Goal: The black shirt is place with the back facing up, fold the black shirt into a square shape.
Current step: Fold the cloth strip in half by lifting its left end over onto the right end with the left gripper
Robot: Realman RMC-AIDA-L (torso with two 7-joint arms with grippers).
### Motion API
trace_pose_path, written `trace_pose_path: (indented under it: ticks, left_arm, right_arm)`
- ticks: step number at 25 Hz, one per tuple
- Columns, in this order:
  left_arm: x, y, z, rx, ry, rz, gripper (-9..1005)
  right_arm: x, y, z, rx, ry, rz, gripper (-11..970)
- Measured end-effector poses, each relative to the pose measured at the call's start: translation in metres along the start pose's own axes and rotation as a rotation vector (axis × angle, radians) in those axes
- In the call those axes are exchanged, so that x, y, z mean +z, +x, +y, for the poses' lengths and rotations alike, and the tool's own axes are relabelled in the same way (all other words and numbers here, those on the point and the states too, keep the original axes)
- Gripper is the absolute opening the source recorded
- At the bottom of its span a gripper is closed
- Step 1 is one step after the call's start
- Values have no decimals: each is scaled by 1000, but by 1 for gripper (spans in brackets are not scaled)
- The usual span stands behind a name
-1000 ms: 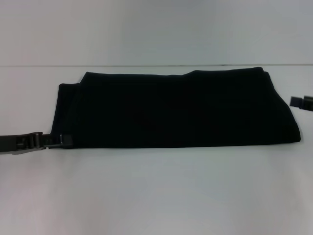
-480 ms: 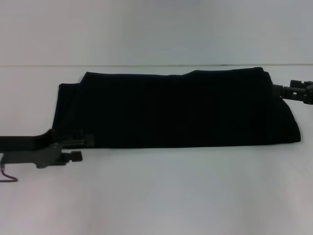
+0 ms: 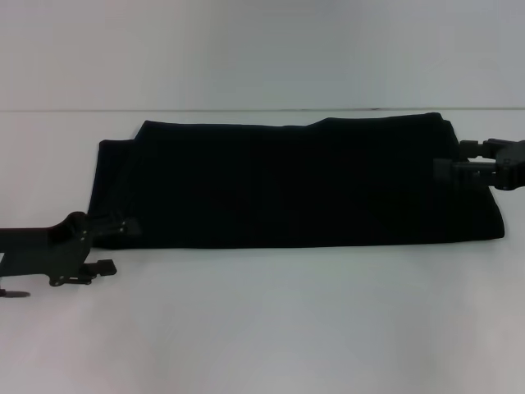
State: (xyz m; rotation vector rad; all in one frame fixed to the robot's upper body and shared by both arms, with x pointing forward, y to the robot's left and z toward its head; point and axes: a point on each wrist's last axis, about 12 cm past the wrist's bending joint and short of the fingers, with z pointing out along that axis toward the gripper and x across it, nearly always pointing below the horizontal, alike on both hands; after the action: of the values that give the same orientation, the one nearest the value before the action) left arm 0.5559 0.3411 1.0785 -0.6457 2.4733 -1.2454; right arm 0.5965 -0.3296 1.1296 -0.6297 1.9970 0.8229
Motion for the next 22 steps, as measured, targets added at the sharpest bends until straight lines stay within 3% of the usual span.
trace_pose_path:
  ticks: [14,22]
  left_arm:
    - [2,-9,-1,-212,-39,-41,891]
    - [5,-11,2,-279,-47,-66,890]
  right_arm:
    - [-1,-7,2,-27,-6,-17,900]
    - [-1,-10,4,-32,-2,-35,897]
